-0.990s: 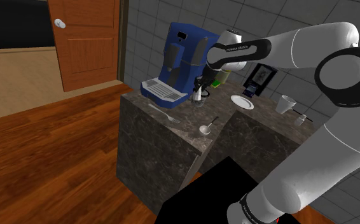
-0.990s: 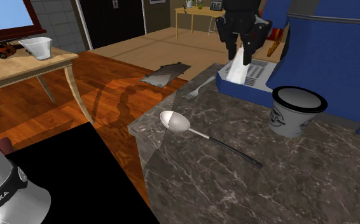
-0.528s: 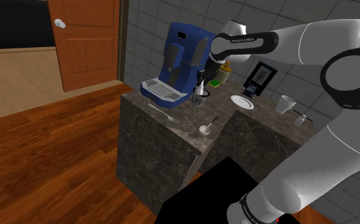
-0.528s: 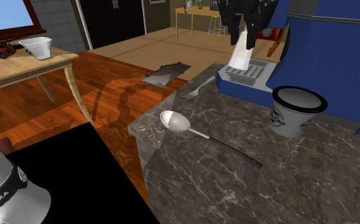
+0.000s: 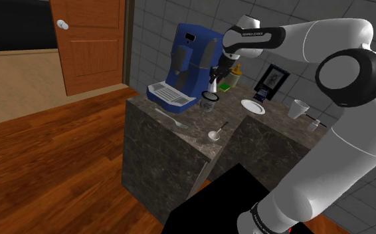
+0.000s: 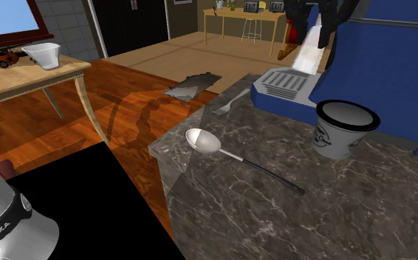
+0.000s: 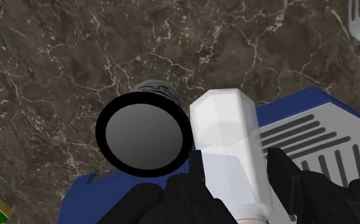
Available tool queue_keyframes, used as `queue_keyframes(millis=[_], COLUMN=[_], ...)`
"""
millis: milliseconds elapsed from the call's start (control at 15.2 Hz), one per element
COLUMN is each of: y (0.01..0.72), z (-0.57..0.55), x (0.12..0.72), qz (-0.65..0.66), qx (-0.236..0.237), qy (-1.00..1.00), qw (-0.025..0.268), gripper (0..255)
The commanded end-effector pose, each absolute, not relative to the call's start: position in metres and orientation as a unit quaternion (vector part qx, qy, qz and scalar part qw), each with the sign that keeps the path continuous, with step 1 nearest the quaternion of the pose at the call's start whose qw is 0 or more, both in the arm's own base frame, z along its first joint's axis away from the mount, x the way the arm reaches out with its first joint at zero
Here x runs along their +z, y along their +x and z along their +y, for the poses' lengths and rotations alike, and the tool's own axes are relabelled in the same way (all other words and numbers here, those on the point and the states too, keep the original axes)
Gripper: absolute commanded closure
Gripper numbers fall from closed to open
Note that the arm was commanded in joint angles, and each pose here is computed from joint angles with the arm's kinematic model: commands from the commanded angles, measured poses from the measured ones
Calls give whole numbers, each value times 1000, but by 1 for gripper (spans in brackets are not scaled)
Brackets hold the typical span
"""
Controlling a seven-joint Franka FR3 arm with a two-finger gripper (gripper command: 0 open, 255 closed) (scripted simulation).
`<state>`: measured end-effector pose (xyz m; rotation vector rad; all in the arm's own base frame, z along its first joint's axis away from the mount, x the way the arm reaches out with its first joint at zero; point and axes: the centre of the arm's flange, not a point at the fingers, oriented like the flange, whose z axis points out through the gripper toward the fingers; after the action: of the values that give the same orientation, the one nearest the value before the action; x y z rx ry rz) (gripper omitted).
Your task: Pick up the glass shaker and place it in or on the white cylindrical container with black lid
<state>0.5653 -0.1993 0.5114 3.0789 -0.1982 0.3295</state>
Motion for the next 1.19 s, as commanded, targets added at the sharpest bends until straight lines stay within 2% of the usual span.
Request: queue_keyframes(millis=[0, 396, 1122], y=[575, 609, 609], z=[-222, -294, -294], x=[514, 522, 463], qz=[-63, -63, -63], qx=[106, 106, 106], qy=[992, 992, 992], qw=[20, 20, 20], gripper=[255, 255, 255])
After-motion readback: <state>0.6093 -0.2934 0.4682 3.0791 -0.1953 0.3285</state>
